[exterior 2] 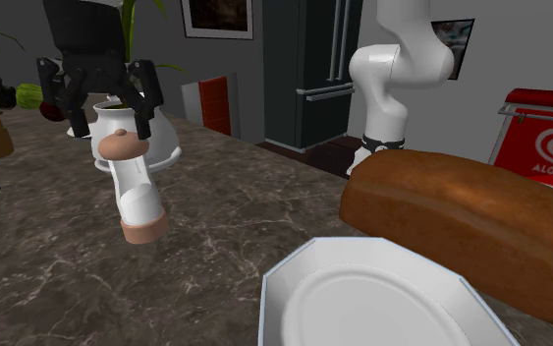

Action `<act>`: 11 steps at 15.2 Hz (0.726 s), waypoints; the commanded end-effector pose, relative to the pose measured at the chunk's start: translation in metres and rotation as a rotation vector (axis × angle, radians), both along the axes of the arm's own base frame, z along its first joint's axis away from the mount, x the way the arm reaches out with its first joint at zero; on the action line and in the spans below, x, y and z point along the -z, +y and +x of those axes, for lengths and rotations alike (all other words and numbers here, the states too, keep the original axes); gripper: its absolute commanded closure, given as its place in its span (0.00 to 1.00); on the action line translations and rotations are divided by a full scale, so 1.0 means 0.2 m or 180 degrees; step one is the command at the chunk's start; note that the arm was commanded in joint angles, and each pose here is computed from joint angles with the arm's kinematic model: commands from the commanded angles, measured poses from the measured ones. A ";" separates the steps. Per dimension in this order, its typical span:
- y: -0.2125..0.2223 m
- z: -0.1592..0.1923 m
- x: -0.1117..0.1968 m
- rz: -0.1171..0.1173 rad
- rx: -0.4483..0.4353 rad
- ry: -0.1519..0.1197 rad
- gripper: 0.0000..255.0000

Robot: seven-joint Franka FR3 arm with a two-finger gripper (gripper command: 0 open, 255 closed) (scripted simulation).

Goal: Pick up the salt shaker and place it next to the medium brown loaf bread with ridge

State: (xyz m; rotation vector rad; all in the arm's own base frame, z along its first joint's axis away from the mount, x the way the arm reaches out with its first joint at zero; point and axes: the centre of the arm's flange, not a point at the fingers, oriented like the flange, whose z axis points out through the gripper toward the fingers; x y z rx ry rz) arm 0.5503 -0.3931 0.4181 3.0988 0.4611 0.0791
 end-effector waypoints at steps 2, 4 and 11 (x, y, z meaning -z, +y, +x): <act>-0.01 0.00 0.08 -0.0001 -0.0001 -0.0002 0.00; -0.01 0.01 0.12 -0.0001 -0.0001 -0.0002 0.00; -0.01 0.01 0.12 0.0000 -0.0001 -0.0002 0.00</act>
